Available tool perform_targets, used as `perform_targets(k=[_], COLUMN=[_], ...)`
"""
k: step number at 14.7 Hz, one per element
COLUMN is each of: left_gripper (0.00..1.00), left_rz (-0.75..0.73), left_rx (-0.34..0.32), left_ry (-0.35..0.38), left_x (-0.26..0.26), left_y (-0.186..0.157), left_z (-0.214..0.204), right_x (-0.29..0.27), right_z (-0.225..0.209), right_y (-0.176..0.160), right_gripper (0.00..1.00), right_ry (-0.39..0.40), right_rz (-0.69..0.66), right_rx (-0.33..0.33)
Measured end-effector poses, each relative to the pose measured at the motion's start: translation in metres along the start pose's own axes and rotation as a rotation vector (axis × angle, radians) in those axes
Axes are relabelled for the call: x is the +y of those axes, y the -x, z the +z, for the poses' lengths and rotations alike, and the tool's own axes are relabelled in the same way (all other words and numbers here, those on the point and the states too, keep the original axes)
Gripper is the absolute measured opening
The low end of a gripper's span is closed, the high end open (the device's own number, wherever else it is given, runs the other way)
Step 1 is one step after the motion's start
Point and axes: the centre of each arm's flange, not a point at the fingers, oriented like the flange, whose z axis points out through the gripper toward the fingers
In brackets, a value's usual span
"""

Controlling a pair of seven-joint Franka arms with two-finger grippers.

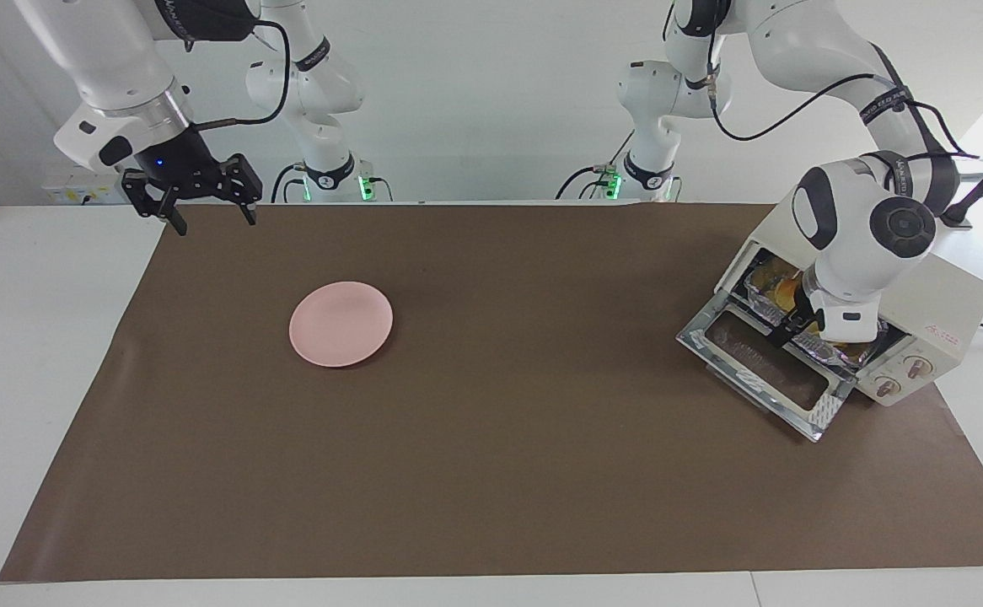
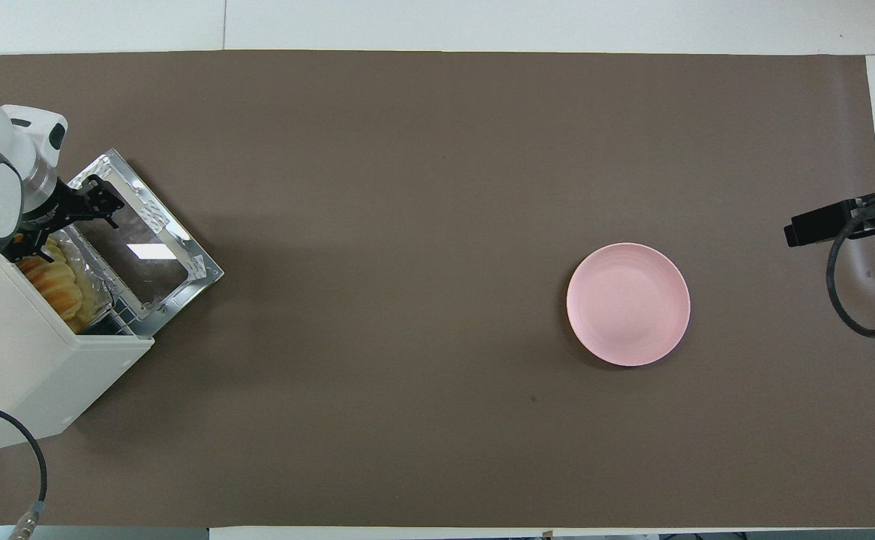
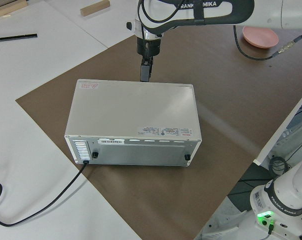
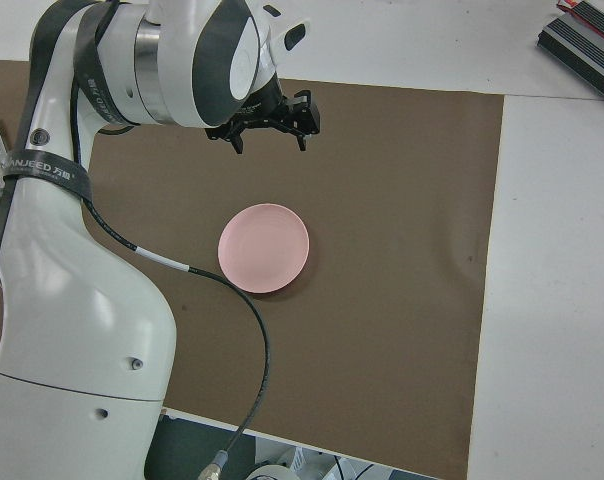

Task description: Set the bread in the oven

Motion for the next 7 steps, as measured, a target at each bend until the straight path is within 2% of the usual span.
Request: perform_targets(k=[7], left_gripper=[1.00], left_rz=[0.027], left_rx=[0.054], left_ry=[0.058], left_x=[0.017], left_y=[0.008], left_z=[-0.050], right_x=[0.000], right_z=[0.000], right_y=[0.000], right_gripper=[1.00], right_ry=[0.000], right_rz=[0.000], right_rx=[0.000])
